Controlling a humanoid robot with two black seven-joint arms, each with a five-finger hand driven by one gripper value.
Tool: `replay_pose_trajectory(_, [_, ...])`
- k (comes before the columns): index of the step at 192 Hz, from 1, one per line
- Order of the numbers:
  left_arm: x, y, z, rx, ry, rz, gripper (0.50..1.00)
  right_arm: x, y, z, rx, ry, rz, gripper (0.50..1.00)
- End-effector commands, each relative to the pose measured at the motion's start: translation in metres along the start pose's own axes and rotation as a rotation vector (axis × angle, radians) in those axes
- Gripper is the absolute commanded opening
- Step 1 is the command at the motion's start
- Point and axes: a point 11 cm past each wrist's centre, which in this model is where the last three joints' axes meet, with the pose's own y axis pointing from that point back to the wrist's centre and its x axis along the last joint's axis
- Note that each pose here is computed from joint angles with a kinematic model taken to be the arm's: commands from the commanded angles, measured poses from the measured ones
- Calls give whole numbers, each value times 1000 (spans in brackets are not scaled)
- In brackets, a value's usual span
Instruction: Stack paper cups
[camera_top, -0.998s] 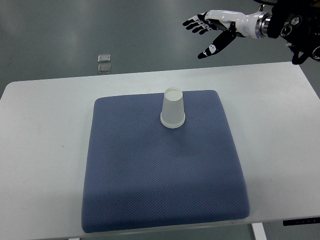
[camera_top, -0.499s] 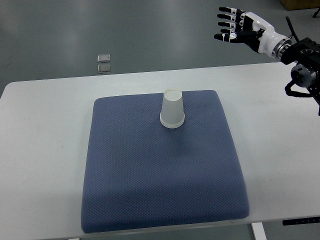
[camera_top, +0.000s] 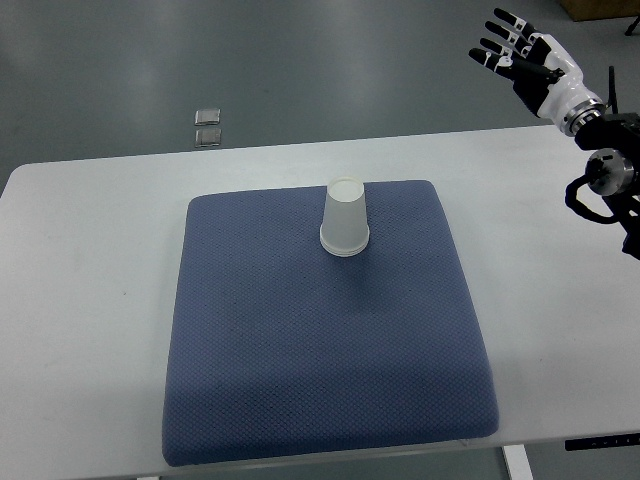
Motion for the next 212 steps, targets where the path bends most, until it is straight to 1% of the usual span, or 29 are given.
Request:
replay_pose_trajectory(1, [-2, 0, -2, 4, 0, -8, 1000, -5, -2, 4, -1, -6, 3, 899])
replay_pose_trajectory(45, [0, 0, -2, 3, 0, -2, 1000, -2, -1, 7, -1, -5, 42, 899])
replay_pose_trajectory(65, [0, 0, -2, 3, 0, 0, 1000, -1, 4, 22, -12, -79, 68, 899])
replay_pose_trajectory(127, [-1, 0, -2, 3, 0, -4, 1000, -1, 17, 52, -41, -193, 104, 899])
replay_pose_trajectory(153, [-2, 0, -1, 1, 0, -7, 1000, -16, 15, 64, -58, -215, 85, 899])
replay_pose_trajectory(181, [-2, 0, -2, 2, 0, -8, 1000, -16, 14, 63, -53, -213, 88, 899])
replay_pose_trajectory(212, [-3, 0, -1, 2, 0, -10, 1000, -28, 11, 68, -59, -228, 70, 899])
